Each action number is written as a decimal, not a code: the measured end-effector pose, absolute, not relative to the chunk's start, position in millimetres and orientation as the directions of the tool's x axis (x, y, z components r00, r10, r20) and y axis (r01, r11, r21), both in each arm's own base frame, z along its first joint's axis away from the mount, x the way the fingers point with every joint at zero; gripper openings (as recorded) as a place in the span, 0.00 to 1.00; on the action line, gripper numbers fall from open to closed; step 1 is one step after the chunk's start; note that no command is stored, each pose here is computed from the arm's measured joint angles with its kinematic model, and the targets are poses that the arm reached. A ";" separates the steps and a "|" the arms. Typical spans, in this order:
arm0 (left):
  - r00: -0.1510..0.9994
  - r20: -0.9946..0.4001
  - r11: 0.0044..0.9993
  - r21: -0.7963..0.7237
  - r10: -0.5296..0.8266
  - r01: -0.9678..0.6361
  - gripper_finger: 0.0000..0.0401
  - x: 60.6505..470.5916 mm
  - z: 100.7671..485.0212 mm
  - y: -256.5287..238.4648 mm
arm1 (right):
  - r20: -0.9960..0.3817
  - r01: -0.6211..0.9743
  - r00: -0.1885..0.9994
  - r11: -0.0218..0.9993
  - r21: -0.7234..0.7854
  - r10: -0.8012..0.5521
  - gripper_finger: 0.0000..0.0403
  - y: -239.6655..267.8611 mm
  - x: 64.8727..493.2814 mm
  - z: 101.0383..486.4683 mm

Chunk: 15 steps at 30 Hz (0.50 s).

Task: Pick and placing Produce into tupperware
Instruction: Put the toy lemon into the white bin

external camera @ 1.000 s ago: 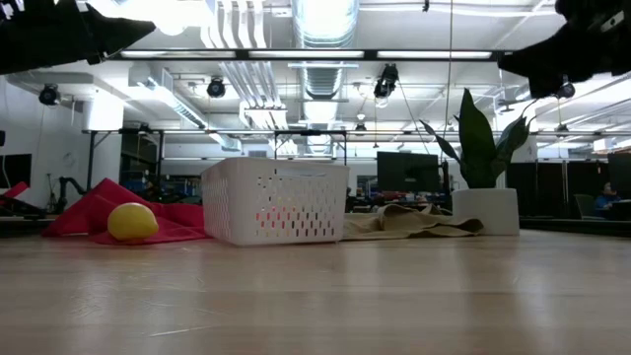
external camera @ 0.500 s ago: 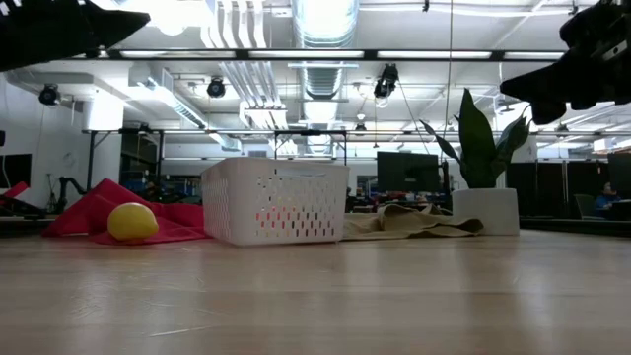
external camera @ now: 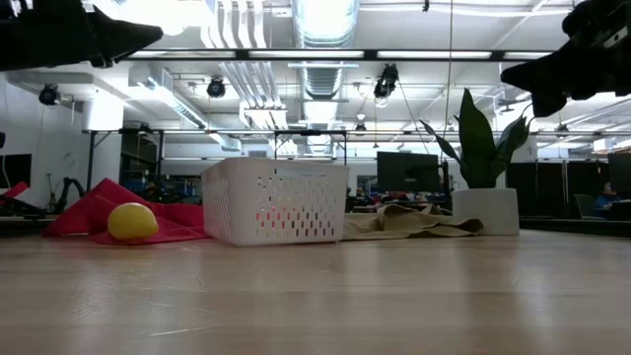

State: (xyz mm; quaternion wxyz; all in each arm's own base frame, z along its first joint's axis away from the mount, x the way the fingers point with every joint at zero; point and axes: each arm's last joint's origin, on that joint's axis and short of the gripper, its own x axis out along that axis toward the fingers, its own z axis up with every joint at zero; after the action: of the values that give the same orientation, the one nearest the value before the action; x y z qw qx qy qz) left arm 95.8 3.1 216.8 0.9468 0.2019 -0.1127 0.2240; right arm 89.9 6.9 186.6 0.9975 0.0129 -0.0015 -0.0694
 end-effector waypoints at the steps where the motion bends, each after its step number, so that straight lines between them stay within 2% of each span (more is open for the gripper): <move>1: 0.875 0.296 0.818 0.331 0.383 -0.470 0.42 96.7 217.3 3.1 | 0.001 0.138 0.990 0.990 0.026 -0.139 0.02 6.9 89.9 186.6; 7: 0.914 0.180 0.841 0.359 0.363 -0.405 0.59 104.7 231.0 1.6 | -0.011 0.139 0.990 0.990 0.022 -0.138 0.02 7.1 90.7 185.6; 12: 0.963 -0.102 0.913 0.356 0.251 -0.201 0.60 112.3 247.2 -2.4 | -0.014 0.139 0.990 0.990 0.021 -0.139 0.02 7.1 91.0 185.4; 15: 0.934 -0.245 0.940 0.287 0.260 -0.186 0.60 115.7 256.4 -2.6 | -0.014 0.139 0.990 0.990 0.021 -0.138 0.02 7.1 91.0 185.4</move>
State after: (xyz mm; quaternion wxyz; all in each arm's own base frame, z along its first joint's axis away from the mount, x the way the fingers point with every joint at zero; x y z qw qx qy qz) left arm 115.7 -2.6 256.4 0.9746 0.1307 0.1411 0.1146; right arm 91.0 7.1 185.4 0.9975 0.0110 0.0064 -0.0695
